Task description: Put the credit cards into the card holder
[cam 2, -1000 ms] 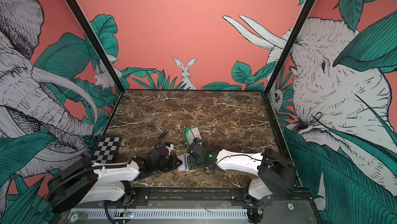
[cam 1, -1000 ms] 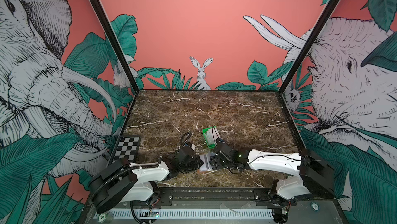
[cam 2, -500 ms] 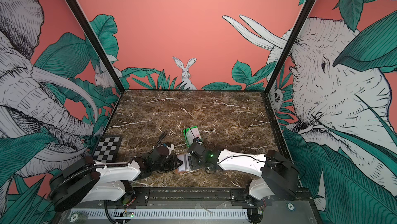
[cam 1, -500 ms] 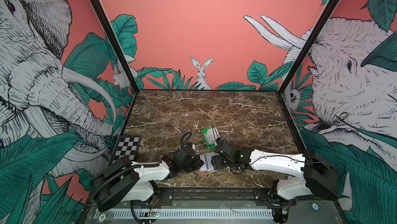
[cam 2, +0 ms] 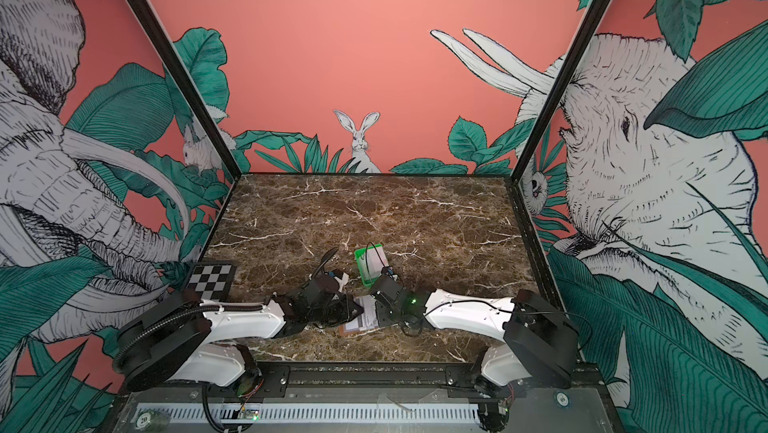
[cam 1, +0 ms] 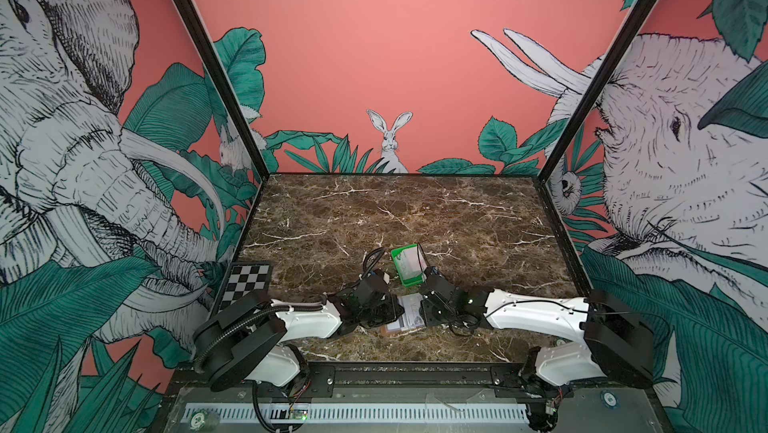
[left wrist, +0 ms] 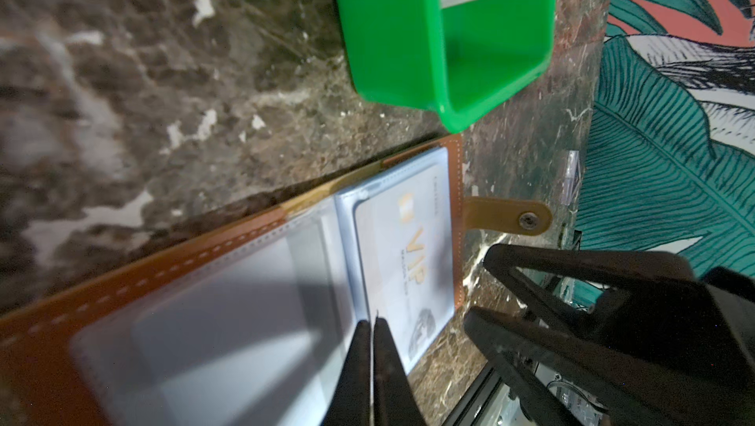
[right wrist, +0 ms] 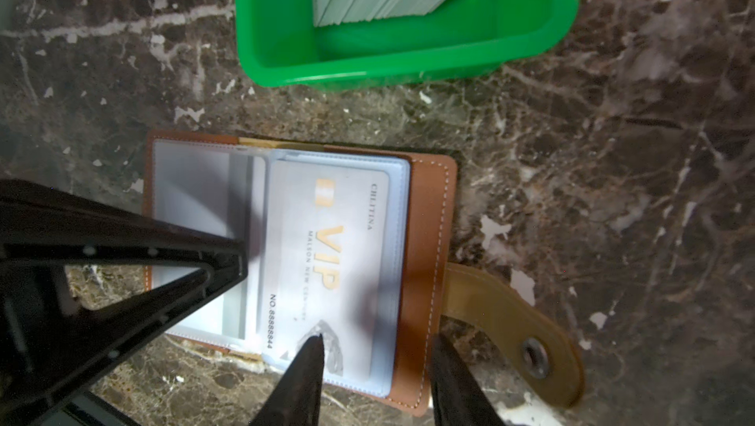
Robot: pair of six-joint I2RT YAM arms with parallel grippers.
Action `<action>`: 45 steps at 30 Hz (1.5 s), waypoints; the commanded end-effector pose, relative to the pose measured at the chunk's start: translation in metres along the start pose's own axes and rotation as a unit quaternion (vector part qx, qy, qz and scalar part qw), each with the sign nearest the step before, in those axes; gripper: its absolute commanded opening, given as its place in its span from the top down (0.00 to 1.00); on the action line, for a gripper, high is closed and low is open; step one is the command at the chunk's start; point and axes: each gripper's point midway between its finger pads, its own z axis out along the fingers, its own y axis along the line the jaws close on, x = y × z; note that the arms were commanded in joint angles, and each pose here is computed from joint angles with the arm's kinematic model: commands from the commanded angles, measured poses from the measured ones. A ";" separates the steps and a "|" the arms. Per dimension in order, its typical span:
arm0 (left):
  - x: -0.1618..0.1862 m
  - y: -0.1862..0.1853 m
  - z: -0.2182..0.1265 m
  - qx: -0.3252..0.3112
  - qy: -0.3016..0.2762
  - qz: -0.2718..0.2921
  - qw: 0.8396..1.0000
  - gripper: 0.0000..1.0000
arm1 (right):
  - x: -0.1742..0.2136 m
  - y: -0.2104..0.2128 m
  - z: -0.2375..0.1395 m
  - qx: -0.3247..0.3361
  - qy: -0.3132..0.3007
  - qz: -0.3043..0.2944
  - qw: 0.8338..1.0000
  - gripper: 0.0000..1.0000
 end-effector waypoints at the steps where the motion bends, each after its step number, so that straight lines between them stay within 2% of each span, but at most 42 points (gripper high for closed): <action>1: 0.002 -0.005 0.005 0.001 0.008 0.008 1.000 0.90 | -0.008 0.004 -0.004 -0.017 -0.016 0.003 1.000 0.58; 8: 0.004 0.002 0.009 -0.019 0.017 0.011 1.000 0.85 | -0.010 0.003 -0.003 -0.025 -0.015 0.008 1.000 0.58; 18: 0.009 0.023 0.006 -0.081 0.032 0.016 0.996 0.89 | -0.013 0.008 -0.001 -0.062 -0.013 0.029 0.998 0.57; 34: 0.013 0.027 0.009 -0.084 0.037 0.012 0.996 0.90 | -0.009 0.012 0.019 -0.097 0.012 0.046 0.994 0.55; 45: 0.014 0.030 0.008 -0.080 0.033 0.007 0.996 0.90 | -0.011 0.020 0.018 -0.123 0.009 0.043 0.991 0.59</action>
